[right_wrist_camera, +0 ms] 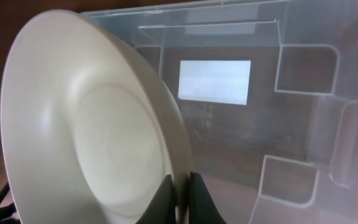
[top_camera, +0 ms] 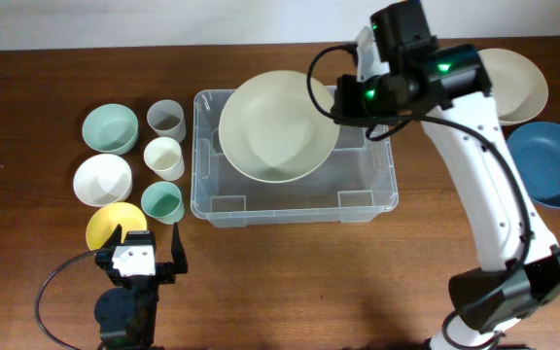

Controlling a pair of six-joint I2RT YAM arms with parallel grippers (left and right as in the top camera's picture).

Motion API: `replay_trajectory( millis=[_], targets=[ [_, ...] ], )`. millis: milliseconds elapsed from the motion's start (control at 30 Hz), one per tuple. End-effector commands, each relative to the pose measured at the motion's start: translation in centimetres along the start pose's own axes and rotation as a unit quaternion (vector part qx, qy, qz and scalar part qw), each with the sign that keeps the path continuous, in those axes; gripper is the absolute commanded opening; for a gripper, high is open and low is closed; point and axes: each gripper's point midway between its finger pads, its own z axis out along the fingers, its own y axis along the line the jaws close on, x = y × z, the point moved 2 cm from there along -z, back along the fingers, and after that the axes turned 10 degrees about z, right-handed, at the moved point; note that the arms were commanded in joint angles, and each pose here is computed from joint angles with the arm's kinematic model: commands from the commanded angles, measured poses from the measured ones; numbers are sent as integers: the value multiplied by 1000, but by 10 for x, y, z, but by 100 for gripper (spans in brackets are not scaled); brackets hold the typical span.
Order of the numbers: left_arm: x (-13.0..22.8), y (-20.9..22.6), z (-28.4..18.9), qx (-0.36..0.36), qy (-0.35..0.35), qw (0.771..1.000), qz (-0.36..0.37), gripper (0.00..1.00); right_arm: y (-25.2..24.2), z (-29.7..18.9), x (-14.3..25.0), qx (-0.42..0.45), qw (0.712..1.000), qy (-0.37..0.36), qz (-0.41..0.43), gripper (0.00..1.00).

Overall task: Pack container
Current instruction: 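Lower the cream bowl into the container and release it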

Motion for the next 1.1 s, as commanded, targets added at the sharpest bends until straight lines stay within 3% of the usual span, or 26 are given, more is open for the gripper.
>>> replay_trajectory(
  millis=[0,433,1067],
  targets=[
    [2,-3,0,6,1,1000,7,99,-1,12,-1,-1,1000,-2,3,4],
    [2,-3,0,6,1,1000,7,99,-24,83,13,-29,999,21,26,4],
    [2,-3,0,6,1,1000,7,100,-46,139,24,-59,996,5,74,4]
  ],
)
